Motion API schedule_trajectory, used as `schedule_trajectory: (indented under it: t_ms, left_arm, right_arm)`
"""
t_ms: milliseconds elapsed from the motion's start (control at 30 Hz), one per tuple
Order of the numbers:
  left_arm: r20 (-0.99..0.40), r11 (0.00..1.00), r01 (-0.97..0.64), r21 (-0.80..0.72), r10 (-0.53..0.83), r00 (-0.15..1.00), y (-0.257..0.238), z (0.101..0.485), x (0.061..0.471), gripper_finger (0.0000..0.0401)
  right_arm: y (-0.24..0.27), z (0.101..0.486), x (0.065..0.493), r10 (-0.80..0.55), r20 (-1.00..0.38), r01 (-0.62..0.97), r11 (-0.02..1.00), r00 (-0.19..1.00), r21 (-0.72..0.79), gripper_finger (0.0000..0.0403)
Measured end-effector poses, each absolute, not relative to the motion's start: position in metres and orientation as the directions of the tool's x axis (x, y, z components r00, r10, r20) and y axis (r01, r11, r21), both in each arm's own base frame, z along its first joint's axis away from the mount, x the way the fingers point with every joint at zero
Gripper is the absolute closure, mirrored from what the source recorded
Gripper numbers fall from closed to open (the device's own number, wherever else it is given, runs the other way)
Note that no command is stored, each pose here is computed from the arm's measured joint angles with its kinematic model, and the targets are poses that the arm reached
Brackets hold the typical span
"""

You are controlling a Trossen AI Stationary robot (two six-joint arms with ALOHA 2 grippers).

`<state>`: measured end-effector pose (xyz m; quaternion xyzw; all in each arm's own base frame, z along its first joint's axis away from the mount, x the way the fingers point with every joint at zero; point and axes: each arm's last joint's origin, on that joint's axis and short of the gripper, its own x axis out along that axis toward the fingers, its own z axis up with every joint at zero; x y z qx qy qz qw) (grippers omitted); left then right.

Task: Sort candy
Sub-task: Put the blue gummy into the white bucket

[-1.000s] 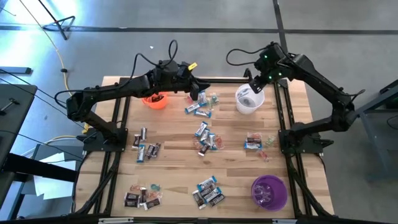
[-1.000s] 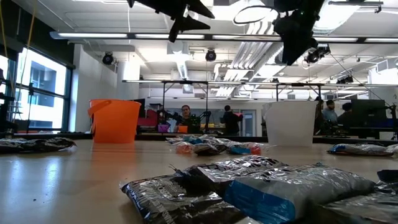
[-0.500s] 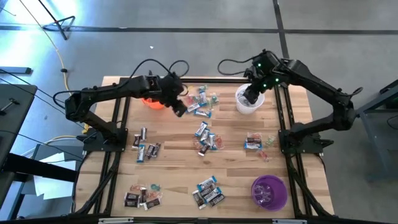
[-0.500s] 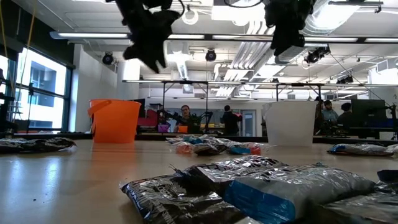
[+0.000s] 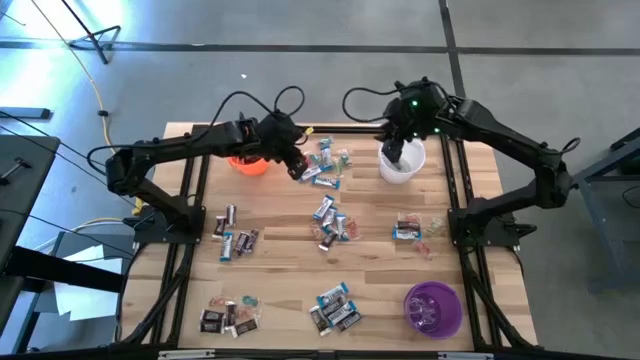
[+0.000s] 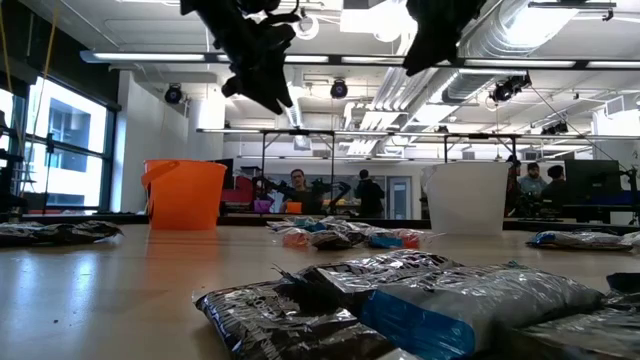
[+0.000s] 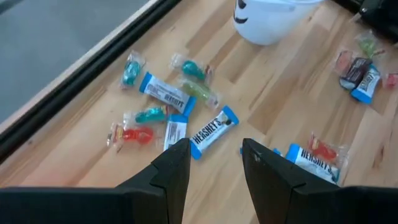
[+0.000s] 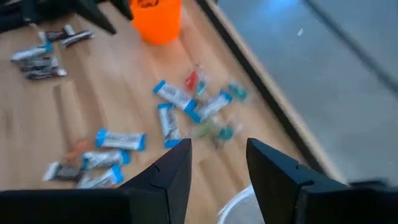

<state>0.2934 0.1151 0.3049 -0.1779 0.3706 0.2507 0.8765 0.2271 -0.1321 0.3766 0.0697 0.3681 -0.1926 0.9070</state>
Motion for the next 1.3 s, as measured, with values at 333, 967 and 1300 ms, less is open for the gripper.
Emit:
schedule_trajectory:
  t_ms: [333, 967, 1300]
  left_arm:
    - [-0.781, 0.788, -0.593, -0.166, 0.261, 0.567, 0.112, 0.302, 0.288, 0.0268]
    - [-0.747, 0.746, -0.666, -0.007, 0.438, 0.499, 0.113, 0.349, 0.216, 0.0268]
    - [-0.696, 0.642, -0.767, -0.01, 0.546, 0.466, 0.128, 0.358, 0.201, 0.0268]
  right_arm:
    - [-0.156, 0.325, 0.266, -0.285, -0.827, 0.16, 0.958, 0.484, -0.237, 0.0254]
    - [-0.192, 0.304, 0.352, -0.231, -0.863, 0.245, 0.961, 0.449, -0.13, 0.0254]
    - [-0.231, 0.283, 0.372, -0.151, -0.904, 0.376, 0.927, 0.401, 0.012, 0.0254]
